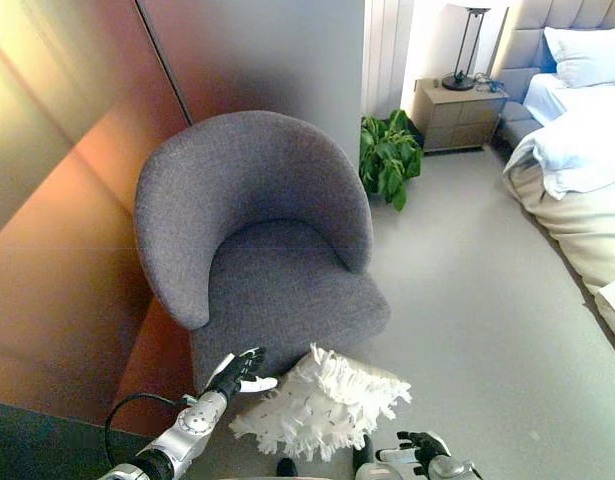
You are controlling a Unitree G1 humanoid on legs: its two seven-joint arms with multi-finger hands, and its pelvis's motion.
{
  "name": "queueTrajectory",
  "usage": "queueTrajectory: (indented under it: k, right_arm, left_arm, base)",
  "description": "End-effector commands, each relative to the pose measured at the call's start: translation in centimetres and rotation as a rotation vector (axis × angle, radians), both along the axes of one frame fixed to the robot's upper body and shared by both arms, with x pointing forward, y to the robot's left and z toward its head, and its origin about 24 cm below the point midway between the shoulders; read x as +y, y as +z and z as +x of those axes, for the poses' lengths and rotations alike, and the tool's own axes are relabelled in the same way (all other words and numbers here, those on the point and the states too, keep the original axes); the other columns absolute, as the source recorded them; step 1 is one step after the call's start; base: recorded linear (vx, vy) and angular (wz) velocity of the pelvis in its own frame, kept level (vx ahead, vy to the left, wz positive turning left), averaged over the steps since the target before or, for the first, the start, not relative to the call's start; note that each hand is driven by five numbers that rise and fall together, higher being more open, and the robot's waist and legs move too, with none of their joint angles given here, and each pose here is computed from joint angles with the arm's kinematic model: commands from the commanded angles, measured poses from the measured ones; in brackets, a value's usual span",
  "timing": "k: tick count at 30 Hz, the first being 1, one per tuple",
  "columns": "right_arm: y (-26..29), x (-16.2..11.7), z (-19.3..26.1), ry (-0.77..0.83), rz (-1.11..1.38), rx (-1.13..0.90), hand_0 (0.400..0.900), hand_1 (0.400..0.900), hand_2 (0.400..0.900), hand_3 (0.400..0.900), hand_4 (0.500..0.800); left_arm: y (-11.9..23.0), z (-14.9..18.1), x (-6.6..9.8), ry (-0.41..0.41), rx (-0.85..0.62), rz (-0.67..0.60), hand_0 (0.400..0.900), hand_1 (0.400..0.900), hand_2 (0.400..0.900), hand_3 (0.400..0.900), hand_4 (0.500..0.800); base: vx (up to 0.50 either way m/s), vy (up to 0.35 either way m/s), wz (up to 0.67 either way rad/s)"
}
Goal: Pick up the pillow and put it on the sofa.
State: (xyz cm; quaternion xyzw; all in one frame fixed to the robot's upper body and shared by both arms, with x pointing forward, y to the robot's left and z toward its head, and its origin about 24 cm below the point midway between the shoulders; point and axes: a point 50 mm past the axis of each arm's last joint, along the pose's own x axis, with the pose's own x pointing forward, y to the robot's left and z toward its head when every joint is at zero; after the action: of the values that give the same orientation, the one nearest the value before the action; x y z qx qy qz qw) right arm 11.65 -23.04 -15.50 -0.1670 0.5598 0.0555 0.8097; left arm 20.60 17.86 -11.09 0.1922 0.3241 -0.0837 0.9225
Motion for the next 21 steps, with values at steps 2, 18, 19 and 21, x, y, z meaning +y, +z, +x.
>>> queueTrajectory:
  k: [2, 18, 19, 21]
  right_arm:
    - [0.6, -0.5, 1.6, 0.013, -0.019, -0.045, 0.900, 0.900, 0.900, 0.900, 0.800]
    - [4.7, 1.2, 11.0, 0.125, -0.042, -0.299, 0.900, 0.900, 0.900, 0.900, 0.800]
    - [4.9, 1.3, 11.3, 0.127, -0.041, -0.307, 0.900, 0.900, 0.900, 0.900, 0.800]
    - [5.3, 1.6, 12.1, 0.128, -0.040, -0.333, 0.900, 0.900, 0.900, 0.900, 0.800]
  left_arm:
    - [2.3, 3.2, 0.1, 0.000, -0.158, 0.012, 0.900, 0.900, 0.900, 0.900, 0.800]
    - [6.6, 8.7, -1.4, 0.008, -0.333, 0.031, 0.900, 0.900, 0.900, 0.900, 0.800]
    - [6.8, 8.9, -1.3, 0.008, -0.340, 0.034, 0.900, 0.900, 0.900, 0.900, 0.800]
    - [7.4, 9.5, -1.4, 0.010, -0.364, 0.046, 0.900, 0.900, 0.900, 0.900, 0.800]
  base:
    - [-0.002, -0.001, -0.02]
    - [-0.112, 0.007, -0.10]
    - [-0.091, -0.001, -0.07]
    - [-0.079, -0.003, -0.07]
